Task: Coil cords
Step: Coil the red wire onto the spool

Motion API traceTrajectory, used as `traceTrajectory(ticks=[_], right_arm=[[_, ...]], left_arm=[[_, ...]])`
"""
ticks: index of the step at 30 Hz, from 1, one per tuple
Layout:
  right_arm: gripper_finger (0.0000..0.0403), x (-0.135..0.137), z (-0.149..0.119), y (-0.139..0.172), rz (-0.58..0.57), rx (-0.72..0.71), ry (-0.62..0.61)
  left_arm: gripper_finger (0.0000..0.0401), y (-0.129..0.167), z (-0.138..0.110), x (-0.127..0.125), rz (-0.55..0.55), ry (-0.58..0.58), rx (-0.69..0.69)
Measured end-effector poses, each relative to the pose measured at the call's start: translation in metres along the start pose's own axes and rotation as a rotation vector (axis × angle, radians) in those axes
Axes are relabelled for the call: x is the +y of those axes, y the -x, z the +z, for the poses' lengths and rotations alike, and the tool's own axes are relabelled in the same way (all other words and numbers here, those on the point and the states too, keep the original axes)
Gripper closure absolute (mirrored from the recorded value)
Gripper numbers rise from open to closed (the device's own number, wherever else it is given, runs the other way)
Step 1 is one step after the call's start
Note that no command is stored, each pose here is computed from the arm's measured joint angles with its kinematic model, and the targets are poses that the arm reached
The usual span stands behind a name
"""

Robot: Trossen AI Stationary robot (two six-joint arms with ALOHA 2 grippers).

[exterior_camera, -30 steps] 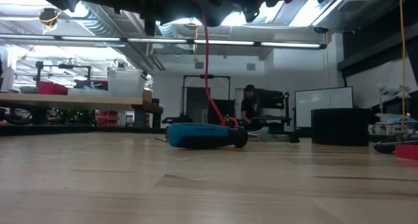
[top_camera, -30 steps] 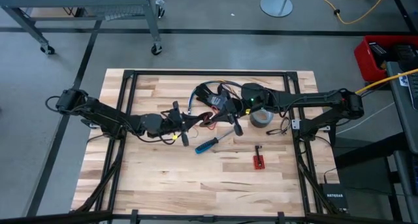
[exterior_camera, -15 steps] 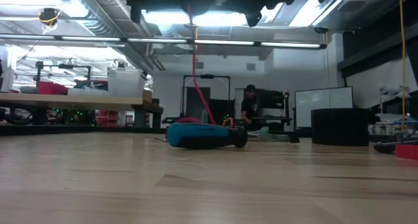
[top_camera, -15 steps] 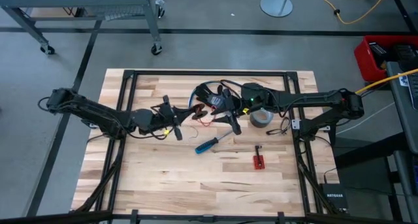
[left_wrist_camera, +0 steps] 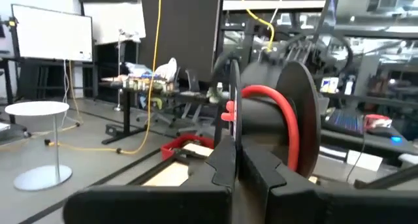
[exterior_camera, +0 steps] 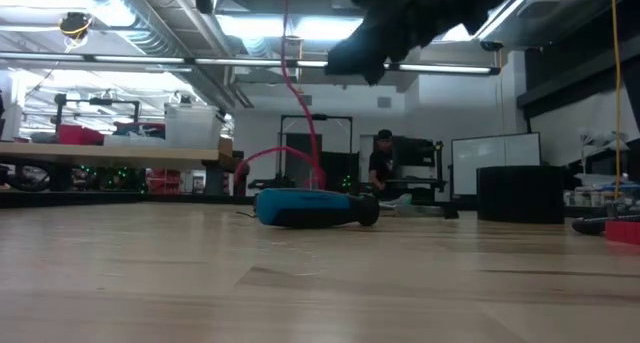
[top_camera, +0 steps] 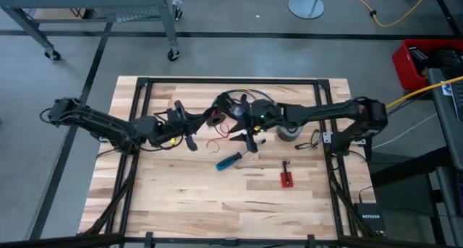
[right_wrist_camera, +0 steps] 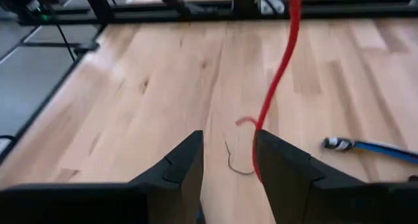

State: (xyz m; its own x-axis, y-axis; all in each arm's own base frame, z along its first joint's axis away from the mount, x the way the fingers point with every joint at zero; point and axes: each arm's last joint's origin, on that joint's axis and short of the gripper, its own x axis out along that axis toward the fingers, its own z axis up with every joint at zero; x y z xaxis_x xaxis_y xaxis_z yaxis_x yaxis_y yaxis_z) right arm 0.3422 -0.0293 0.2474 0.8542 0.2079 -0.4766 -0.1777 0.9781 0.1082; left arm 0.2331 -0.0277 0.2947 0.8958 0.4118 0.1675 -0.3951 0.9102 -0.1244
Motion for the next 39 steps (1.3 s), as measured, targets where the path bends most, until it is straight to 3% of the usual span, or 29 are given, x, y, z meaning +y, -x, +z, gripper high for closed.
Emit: traceTrajectory(ticks=[13, 31, 39], right_arm=[[0.0260, -0.010, -0.015, -0.035, -0.001, -0.029, 0.004], [0.0260, -0.011, -0.015, -0.037, -0.001, -0.043, -0.044], [0.0260, -0.010, -0.002, -0.035, 0.045, -0.170, -0.061]], left_arm=[[0.0401, 0.000, 0.003, -0.001, -0.033, 0.005, -0.023], [0.0401, 0.001, 0.014, -0.002, -0.070, 0.015, -0.125], [0.0401, 0.001, 0.014, -0.002, -0.083, 0.008, -0.136]])
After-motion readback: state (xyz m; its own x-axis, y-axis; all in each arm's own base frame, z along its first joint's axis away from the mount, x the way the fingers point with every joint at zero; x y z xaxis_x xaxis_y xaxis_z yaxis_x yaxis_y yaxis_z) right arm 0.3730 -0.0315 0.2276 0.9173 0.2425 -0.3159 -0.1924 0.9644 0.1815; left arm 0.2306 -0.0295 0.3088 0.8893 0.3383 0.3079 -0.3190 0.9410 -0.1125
